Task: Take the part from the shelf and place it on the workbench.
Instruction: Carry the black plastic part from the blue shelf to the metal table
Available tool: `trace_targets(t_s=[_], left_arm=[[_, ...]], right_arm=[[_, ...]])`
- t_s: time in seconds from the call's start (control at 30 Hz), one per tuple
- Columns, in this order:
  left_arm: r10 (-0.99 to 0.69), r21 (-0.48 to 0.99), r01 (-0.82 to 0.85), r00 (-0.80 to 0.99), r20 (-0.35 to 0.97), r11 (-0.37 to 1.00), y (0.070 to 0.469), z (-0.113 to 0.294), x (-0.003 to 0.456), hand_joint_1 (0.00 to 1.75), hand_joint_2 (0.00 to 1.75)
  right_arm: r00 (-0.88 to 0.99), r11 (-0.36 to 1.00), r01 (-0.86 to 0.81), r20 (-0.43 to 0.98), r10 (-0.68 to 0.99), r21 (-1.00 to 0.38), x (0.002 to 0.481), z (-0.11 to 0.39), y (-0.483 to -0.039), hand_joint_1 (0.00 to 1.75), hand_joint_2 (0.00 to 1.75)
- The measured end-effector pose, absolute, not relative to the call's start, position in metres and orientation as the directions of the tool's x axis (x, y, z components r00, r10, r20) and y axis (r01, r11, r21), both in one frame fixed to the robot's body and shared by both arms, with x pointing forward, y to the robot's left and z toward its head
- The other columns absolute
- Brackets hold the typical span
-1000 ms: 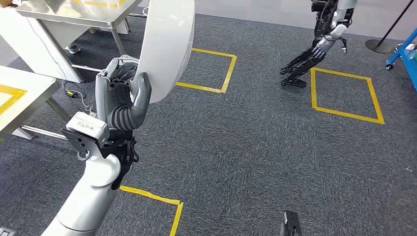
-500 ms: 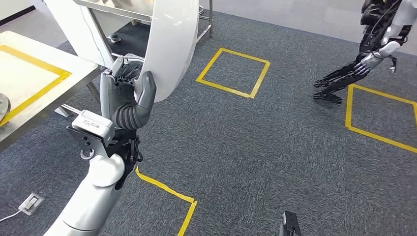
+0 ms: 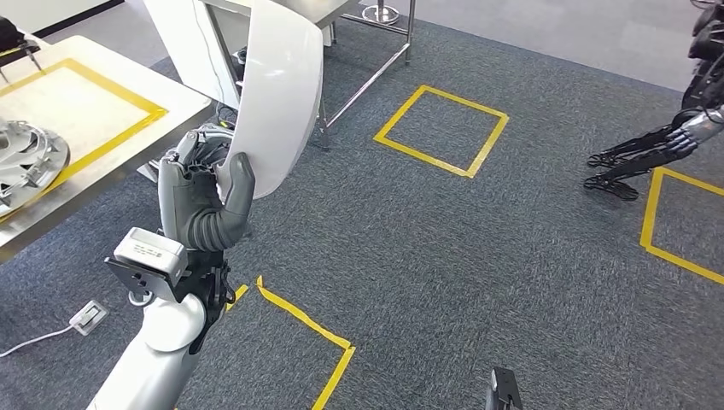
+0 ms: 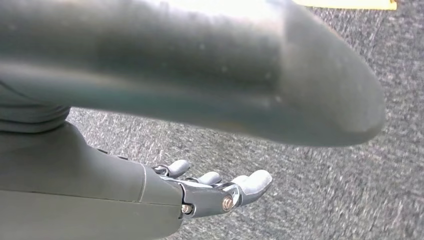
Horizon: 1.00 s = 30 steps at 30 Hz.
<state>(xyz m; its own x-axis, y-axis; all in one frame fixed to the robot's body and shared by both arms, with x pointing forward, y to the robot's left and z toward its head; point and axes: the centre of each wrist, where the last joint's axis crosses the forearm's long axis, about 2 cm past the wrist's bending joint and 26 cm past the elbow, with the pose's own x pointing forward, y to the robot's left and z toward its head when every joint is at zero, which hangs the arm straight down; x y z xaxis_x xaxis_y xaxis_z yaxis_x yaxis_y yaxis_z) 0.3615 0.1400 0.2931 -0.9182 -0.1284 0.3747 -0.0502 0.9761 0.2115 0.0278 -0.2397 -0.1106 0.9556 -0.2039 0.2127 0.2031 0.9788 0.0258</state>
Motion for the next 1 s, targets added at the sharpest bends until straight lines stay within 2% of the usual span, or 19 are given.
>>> trace_targets(t_s=[0.23, 1.0], left_arm=[[-0.112, 0.205, -0.037, -0.923, 0.369, 0.978, 0.131, 0.306, 0.364, 1.75, 1.75], [-0.139, 0.223, -0.056, -0.915, 0.378, 0.973, 0.135, 0.304, 0.371, 1.75, 1.75]], right_arm=[[0.956, 0.981, 0.194, 0.218, -0.194, 0.024, 0.029, -0.111, -0.24, 0.0, 0.0], [0.96, 0.986, 0.165, 0.224, -0.167, 0.027, 0.03, -0.11, -0.241, 0.0, 0.0]])
